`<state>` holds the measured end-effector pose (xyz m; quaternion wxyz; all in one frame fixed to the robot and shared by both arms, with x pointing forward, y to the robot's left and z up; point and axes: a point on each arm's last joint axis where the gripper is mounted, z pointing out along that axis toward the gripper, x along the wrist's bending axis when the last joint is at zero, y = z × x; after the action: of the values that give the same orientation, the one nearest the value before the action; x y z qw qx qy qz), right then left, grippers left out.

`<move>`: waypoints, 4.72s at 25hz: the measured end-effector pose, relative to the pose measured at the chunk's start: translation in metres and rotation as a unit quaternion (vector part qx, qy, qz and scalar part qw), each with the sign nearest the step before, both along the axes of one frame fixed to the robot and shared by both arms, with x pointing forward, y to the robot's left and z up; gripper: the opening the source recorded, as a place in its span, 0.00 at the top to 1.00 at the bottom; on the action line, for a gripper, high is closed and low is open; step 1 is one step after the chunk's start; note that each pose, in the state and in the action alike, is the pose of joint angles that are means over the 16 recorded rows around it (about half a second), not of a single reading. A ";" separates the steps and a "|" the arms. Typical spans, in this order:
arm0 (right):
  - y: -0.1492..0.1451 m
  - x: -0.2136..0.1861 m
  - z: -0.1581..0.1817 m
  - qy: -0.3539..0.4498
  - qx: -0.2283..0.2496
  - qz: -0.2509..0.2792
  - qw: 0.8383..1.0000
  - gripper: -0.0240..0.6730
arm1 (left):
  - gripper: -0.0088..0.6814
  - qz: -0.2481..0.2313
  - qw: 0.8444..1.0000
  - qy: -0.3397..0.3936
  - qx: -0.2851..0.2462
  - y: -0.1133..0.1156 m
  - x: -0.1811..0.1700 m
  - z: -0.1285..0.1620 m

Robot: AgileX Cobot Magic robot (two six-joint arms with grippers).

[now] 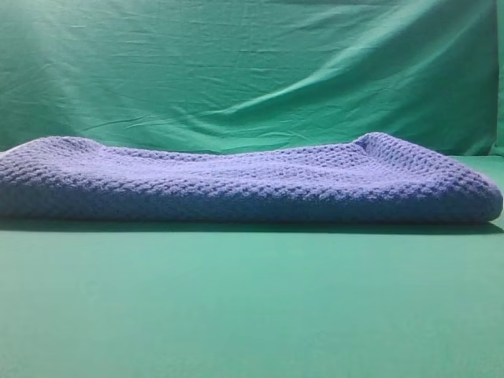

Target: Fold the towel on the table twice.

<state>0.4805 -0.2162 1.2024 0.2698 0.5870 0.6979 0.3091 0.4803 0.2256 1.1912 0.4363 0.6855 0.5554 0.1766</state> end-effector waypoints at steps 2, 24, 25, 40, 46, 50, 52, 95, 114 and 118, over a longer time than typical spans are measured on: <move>-0.009 -0.023 0.010 -0.027 0.007 0.007 1.000 0.96 | 0.99 -0.006 1.000 -0.027 0.000 0.005 -0.025 0.008; -0.070 -0.186 -0.054 -0.258 0.059 0.060 0.963 0.97 | 0.99 -0.008 0.964 -0.263 -0.045 0.050 -0.227 -0.069; -0.071 -0.190 -0.056 -0.264 0.061 0.062 0.960 0.97 | 0.99 -0.007 0.962 -0.268 -0.049 0.051 -0.231 -0.073; -0.082 -0.235 -0.104 -0.317 0.091 0.099 0.939 0.97 | 0.99 0.004 0.965 -0.259 -0.045 0.056 -0.246 -0.105; -0.079 -0.231 -0.128 -0.311 0.093 0.104 0.940 0.97 | 0.99 0.017 0.965 -0.262 -0.027 0.059 -0.241 -0.112; -0.074 -0.221 -0.145 -0.309 0.093 0.105 0.941 0.97 | 0.99 0.029 0.963 -0.265 -0.025 0.059 -0.231 -0.123; -0.072 -0.216 -0.154 -0.312 0.093 0.105 0.940 0.97 | 0.99 0.036 0.962 -0.268 -0.026 0.058 -0.225 -0.131; -0.063 -0.192 -0.250 -0.237 0.055 0.114 0.963 0.97 | 0.99 0.059 0.977 -0.203 0.044 0.059 -0.191 -0.237; -0.064 -0.193 -0.256 -0.206 0.043 0.109 0.971 0.97 | 0.99 0.070 0.976 -0.201 0.048 0.060 -0.190 -0.237; -0.066 -0.192 -0.256 -0.207 0.039 0.089 0.974 0.97 | 0.99 0.090 0.974 -0.200 0.052 0.063 -0.190 -0.237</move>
<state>0.2881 -0.2825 0.9463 0.3566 0.4556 0.6641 0.4736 0.2905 0.2881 0.9537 0.4851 0.6050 0.5062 0.3774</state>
